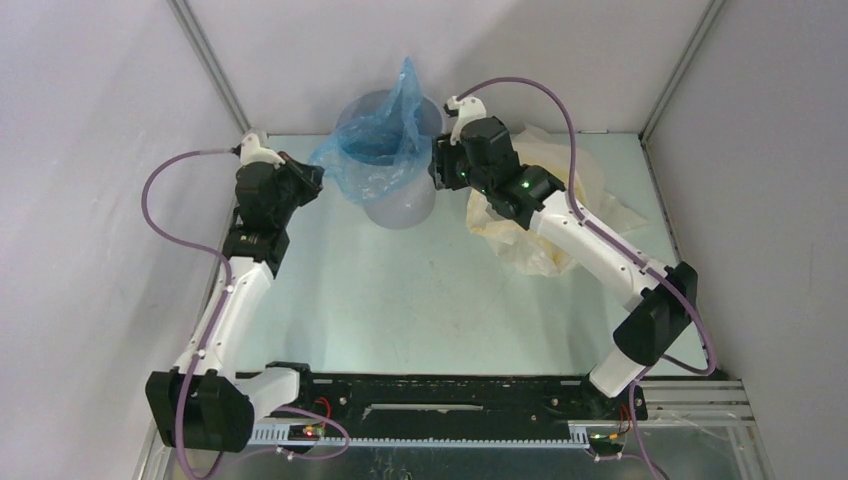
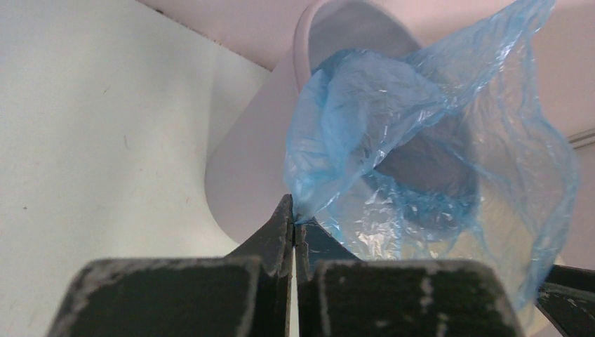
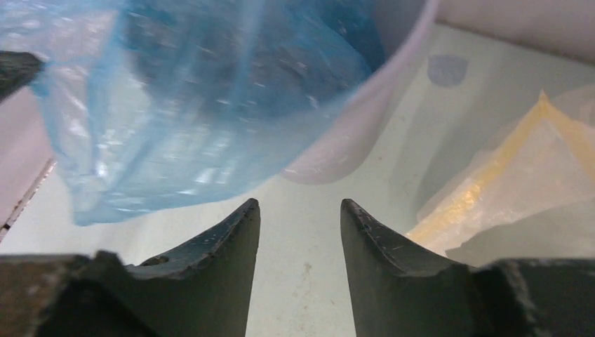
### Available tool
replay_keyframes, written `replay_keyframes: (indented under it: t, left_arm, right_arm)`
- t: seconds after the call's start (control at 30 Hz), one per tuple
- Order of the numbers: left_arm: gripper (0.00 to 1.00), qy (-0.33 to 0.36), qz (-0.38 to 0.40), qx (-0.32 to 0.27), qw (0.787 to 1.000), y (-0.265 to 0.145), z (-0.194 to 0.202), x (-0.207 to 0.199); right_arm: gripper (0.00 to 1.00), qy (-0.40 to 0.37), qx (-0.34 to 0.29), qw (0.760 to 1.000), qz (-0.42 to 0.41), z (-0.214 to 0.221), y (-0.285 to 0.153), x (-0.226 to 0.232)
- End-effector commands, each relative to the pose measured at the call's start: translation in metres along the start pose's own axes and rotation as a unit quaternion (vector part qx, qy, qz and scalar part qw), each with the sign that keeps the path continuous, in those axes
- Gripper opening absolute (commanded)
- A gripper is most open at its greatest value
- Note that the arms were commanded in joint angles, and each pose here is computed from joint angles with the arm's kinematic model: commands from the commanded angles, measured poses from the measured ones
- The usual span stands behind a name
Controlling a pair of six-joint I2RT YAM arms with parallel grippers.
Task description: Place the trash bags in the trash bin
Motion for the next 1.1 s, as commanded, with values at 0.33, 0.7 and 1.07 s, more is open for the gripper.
replay_keyframes:
  t: [0.33, 0.7, 1.07]
  left_arm:
    - [0.0, -0.014, 0.042, -0.025, 0.999, -0.01, -0.009, -0.012]
    - [0.0, -0.019, 0.042, -0.032, 0.998, -0.01, -0.005, -0.008]
    - [0.0, -0.014, 0.034, -0.033, 0.999, -0.008, -0.003, -0.004]
  right_arm:
    - [0.67, -0.037, -0.092, 0.993, 0.067, -0.079, -0.012, 0.043]
    - [0.78, -0.089, -0.103, 0.98, 0.144, -0.08, 0.026, 0.06]
    - [0.49, -0.121, -0.091, 0.975, 0.166, -0.066, 0.021, 0.057]
Point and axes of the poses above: each gripper's point midway between its finger pads, its own y axis out along the fingers, its own x axis along the line the jaws close on, z = x × y, the point moved 7 cm from there along -y, back along the fingers, and after that the axes turned 1 degree about -y, right-handed, at the moved point
